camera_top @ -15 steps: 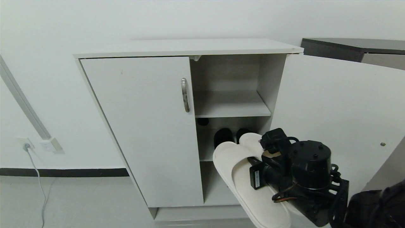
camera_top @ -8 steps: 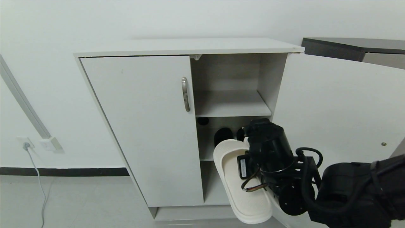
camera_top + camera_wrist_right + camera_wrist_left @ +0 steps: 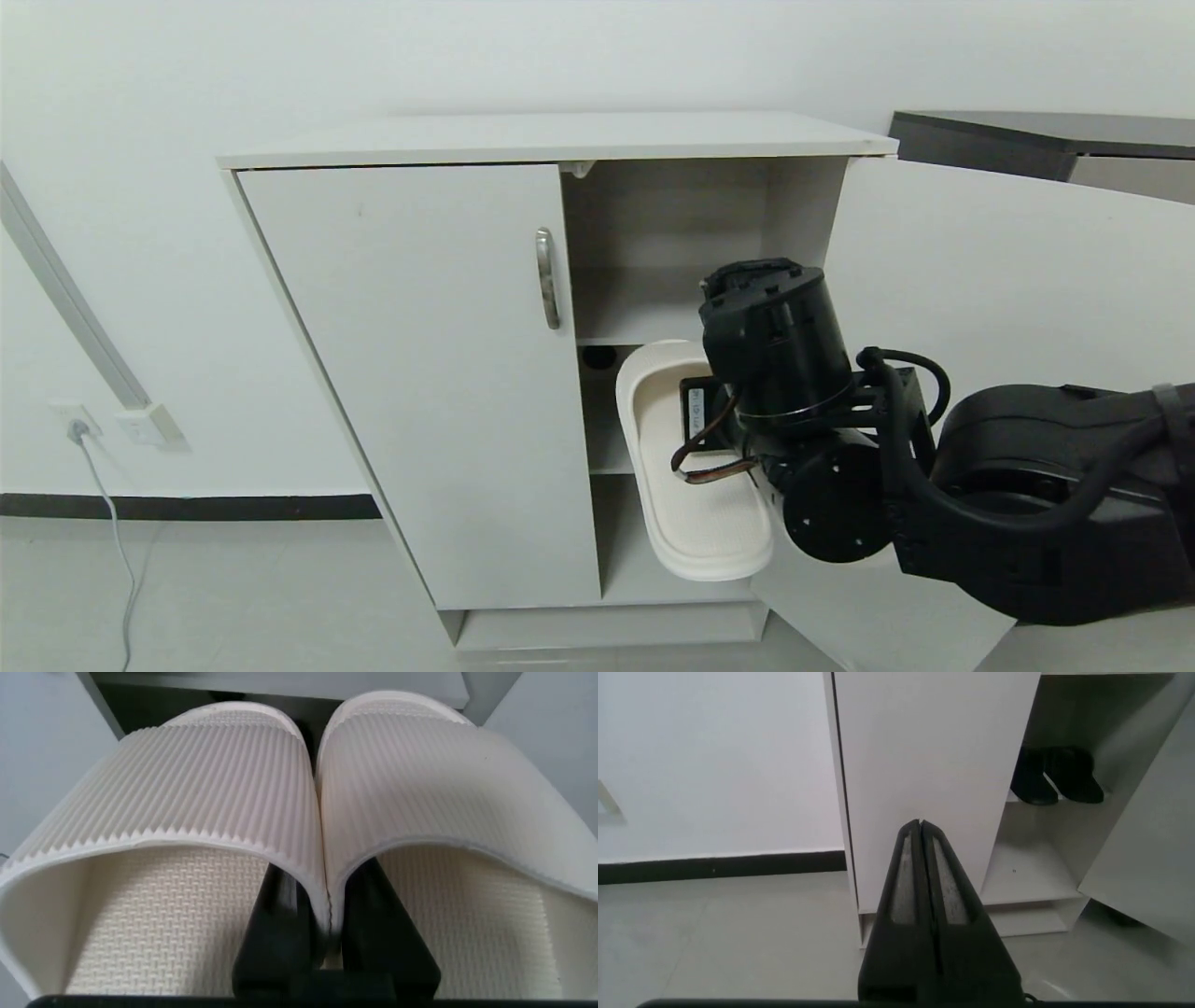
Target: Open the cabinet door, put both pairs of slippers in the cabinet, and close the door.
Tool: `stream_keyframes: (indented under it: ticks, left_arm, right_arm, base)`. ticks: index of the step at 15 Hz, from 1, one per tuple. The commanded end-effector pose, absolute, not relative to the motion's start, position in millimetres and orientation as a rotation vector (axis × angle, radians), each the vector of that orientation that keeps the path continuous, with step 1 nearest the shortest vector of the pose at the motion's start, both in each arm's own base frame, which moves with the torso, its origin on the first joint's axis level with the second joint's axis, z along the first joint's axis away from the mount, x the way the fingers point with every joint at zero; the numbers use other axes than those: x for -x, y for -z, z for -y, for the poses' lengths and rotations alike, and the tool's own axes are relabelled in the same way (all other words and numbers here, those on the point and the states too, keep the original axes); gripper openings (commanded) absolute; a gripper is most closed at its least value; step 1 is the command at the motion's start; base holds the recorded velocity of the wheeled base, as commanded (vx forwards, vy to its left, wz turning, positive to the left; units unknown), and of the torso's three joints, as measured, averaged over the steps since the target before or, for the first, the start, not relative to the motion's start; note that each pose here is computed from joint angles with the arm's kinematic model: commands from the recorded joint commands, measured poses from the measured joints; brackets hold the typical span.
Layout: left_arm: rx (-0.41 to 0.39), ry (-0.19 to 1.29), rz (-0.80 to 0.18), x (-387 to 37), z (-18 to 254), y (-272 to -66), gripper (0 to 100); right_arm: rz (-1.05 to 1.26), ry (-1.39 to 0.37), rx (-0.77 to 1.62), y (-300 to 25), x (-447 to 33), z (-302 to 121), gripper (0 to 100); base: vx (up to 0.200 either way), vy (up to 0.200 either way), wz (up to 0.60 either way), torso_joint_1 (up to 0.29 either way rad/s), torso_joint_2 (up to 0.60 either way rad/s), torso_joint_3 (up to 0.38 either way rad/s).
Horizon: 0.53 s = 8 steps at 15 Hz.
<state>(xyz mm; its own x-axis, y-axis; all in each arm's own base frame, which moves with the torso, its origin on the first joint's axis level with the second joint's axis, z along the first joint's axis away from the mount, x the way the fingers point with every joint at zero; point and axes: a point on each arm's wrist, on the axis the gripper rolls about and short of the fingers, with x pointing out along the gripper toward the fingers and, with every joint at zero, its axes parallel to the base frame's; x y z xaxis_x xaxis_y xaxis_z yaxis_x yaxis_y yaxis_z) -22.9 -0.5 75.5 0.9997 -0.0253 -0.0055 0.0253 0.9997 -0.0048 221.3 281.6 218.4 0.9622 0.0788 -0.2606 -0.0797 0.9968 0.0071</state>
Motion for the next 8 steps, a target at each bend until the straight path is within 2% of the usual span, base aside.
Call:
stream_keyframes:
  ticks: [1,6,8]
  left_arm:
    - [0.005,0.025,-0.006,22.8,0.5,-75.3,0]
    - [0.006,0.025,-0.006,22.8,0.5,-75.3,0]
    - [0.005,0.026,-0.006,22.8,0.5,-75.3,0]
  right_arm:
    - [-0.261,-0.076,0.000,-214.8,-225.0,-284.0,0]
    - [-0.239,-0.072,-0.014,-220.7,-227.9,-282.2,0]
    - [-0.237,-0.074,-0.005,-221.2,-228.8,-283.4,0]
  base:
    - [0.000,0.000,0.00,0.000,0.00,0.000]
    - [0.000,0.000,0.00,0.000,0.00,0.000]
    - [0.200,0.000,0.00,0.002,0.00,0.007]
